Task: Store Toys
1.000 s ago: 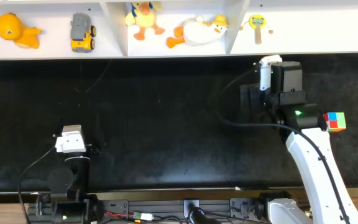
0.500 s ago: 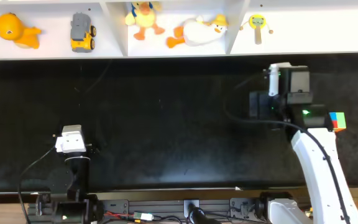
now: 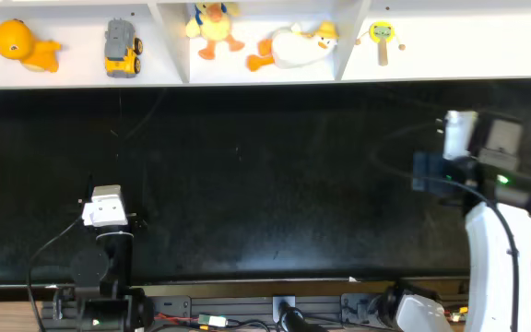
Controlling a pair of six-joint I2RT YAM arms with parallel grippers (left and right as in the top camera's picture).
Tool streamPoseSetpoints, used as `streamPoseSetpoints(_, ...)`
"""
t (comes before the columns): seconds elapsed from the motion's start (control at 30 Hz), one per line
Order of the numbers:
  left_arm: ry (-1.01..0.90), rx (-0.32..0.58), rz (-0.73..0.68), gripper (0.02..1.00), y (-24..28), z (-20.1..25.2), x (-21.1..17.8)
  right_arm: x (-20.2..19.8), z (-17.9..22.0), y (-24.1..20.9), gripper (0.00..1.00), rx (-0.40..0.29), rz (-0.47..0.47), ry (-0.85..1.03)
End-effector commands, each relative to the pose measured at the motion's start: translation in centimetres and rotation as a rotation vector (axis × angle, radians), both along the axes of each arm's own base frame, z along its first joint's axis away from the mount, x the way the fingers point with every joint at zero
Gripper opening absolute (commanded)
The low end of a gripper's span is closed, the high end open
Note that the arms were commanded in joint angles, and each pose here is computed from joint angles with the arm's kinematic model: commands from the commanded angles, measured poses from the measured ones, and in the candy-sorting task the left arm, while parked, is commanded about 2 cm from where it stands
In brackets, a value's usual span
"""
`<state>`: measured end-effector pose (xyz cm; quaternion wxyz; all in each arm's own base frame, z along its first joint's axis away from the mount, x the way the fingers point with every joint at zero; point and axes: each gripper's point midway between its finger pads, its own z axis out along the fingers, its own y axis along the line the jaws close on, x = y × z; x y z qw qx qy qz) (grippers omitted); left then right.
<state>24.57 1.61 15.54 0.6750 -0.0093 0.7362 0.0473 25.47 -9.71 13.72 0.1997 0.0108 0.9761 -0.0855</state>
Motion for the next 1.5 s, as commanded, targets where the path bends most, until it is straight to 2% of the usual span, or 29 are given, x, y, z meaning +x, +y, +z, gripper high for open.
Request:
streamPoseSetpoints(0.03, -0.007, 0.011, -0.008, 0.998, -0.2, 0.1, 0.0, -2.2, 0.0, -2.0, 0.980, -0.013, 0.066, 0.028)
streamPoseSetpoints(0.3, -0.007, 0.011, -0.008, 0.998, -0.2, 0.1, 0.0, -6.3, -0.7, -4.5, 0.956, -0.013, 0.054, 0.105)
streamPoseSetpoints(0.4, -0.007, 0.011, -0.008, 0.998, -0.2, 0.1, 0.0, -7.3, -1.2, -5.2, 0.963, -0.023, 0.092, 0.117)
streamPoseSetpoints(0.5, -0.007, 0.011, -0.008, 0.998, -0.2, 0.1, 0.0, -7.8, -1.5, -5.2, 0.989, -0.023, 0.184, 0.095)
streamPoseSetpoints(0.57, -0.007, 0.011, -0.008, 0.998, -0.2, 0.1, 0.0, -7.8, -1.6, -5.8, 0.998, -0.026, 0.181, 0.060)
streamPoseSetpoints(0.73, -0.007, 0.011, -0.008, 0.998, -0.2, 0.1, 0.0, -6.9, -1.8, -8.0, 0.996, -0.092, 0.149, -0.008)
streamPoseSetpoints(0.87, -0.007, 0.011, -0.008, 0.998, -0.2, 0.1, 0.0, -5.9, -1.5, -9.2, 0.996, -0.152, 0.162, -0.043)
streamPoseSetpoints(1.13, -0.007, 0.011, -0.008, 0.998, -0.2, 0.1, 0.0, -5.5, -2.3, -10.2, 0.996, -0.199, 0.242, -0.010)
streamPoseSetpoints(1.27, -0.007, 0.011, -0.008, 0.998, -0.2, 0.1, 0.0, -5.2, -2.7, -12.2, 0.996, -0.274, 0.212, -0.023)
streamPoseSetpoints(1.33, -0.007, 0.011, -0.008, 0.998, -0.2, 0.1, 0.0, -5.1, -3.1, -12.2, 0.996, -0.263, 0.207, -0.046)
streamPoseSetpoints(1.5, -0.007, 0.011, -0.008, 0.998, -0.2, 0.1, 0.0, -5.1, -3.9, -11.6, 0.996, -0.171, 0.141, -0.110)
